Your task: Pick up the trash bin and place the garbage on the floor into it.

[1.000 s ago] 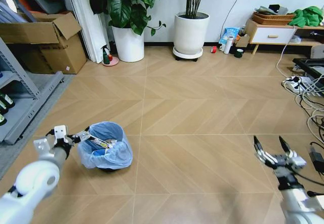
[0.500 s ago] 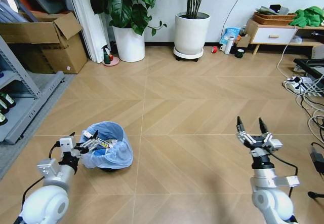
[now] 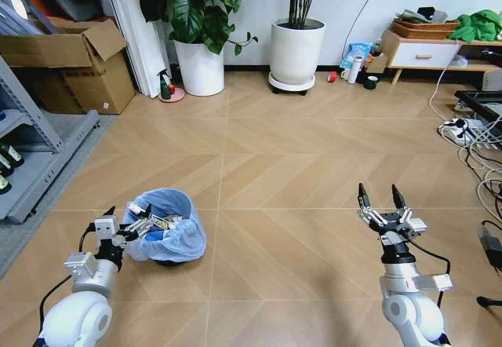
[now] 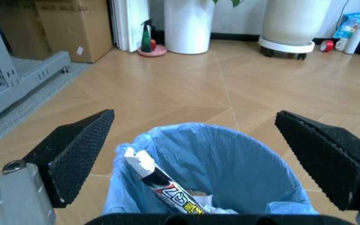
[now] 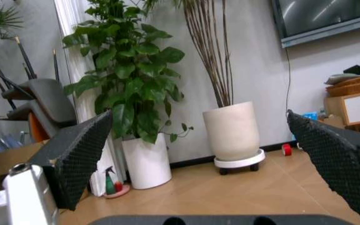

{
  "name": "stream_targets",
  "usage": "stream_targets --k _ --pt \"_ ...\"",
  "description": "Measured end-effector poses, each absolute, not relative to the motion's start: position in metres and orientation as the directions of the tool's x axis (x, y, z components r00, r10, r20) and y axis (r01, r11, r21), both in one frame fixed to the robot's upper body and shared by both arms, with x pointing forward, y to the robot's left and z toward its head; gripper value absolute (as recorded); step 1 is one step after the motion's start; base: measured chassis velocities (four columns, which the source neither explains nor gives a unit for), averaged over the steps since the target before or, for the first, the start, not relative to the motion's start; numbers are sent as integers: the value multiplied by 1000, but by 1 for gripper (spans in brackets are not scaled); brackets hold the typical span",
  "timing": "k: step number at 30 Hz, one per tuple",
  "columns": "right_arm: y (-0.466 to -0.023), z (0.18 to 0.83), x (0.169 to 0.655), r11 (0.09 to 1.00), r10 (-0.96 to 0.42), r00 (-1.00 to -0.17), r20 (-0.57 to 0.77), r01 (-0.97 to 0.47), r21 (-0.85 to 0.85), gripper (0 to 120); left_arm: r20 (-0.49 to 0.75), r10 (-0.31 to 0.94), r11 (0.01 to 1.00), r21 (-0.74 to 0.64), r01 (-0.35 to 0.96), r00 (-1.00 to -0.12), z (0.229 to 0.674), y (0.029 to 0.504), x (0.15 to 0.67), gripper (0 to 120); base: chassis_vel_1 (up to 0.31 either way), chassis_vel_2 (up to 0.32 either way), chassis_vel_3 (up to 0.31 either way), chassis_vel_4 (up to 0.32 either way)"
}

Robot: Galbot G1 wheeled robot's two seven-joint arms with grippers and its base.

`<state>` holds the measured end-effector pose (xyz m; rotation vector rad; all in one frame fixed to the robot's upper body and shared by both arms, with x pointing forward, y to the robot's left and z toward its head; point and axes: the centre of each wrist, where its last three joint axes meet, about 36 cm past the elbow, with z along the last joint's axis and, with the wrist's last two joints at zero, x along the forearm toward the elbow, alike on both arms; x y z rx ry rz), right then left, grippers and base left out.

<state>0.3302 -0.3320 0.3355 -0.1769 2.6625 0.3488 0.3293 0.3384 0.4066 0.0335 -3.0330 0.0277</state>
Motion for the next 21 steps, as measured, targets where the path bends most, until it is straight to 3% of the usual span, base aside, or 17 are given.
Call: stream_targets --k 21 --pt "-333 336 330 960 -66 -893 -445 -178 214 100 112 -22 1000 -19 -24 -993 407 338 330 100 0 0 0 0"
